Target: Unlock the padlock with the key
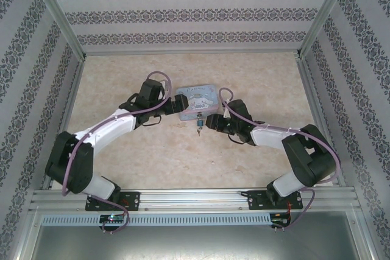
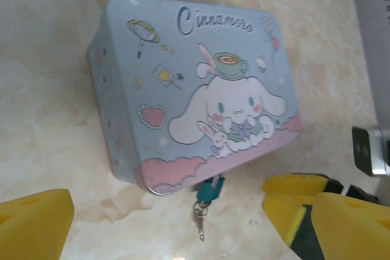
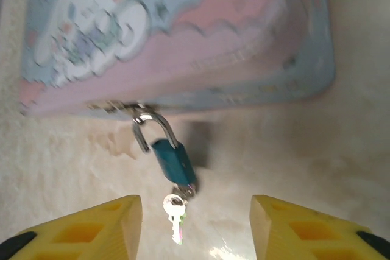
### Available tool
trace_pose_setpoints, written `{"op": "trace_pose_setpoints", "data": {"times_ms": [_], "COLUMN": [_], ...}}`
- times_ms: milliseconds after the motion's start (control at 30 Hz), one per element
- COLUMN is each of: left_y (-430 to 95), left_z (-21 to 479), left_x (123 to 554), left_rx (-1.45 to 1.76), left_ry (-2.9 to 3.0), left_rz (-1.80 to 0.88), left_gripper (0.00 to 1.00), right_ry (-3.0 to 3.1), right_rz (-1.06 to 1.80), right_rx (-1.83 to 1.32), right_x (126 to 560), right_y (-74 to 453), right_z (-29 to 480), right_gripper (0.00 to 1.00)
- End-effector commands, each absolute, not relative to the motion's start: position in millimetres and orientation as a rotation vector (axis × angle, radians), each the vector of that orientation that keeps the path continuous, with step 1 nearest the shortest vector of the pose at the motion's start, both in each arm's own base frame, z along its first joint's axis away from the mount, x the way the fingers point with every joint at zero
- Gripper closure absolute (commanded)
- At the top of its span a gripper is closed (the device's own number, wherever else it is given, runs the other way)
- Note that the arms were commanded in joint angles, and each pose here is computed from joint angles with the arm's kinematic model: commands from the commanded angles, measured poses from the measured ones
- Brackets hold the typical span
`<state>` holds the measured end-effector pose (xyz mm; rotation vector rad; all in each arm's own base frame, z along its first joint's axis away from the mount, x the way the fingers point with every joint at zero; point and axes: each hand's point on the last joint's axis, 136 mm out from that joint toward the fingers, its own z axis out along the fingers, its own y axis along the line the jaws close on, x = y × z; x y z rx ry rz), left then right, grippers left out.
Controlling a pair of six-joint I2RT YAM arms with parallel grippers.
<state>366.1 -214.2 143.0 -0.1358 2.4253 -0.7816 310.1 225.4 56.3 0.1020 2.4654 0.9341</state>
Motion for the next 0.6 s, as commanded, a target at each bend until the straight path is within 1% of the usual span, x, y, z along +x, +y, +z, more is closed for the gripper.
{"op": "trace_pose_setpoints", "data": {"times_ms": [0,200,567], "left_y": [-205,-197,-202], "left_z": [135,123,124], "left_x": [373,381,387], "left_rx": [-0.096,-0.091,-0.091], "left_ry": [2.482,2.519,2.511], "left_rz": [-0.72,-0.68,-0.721], "left_gripper": [0.0,0.0,0.0], "right_ry": [2.441,2.444,2.443], "right_rz": [0.93,0.952,0.965], "right_rx": [0.047,-0.006,-0.006], "right_x": [309,310,320], "right_y": [231,248,259], "right_z": [53,46,34], "right_gripper": [0.53,0.63,0.63]}}
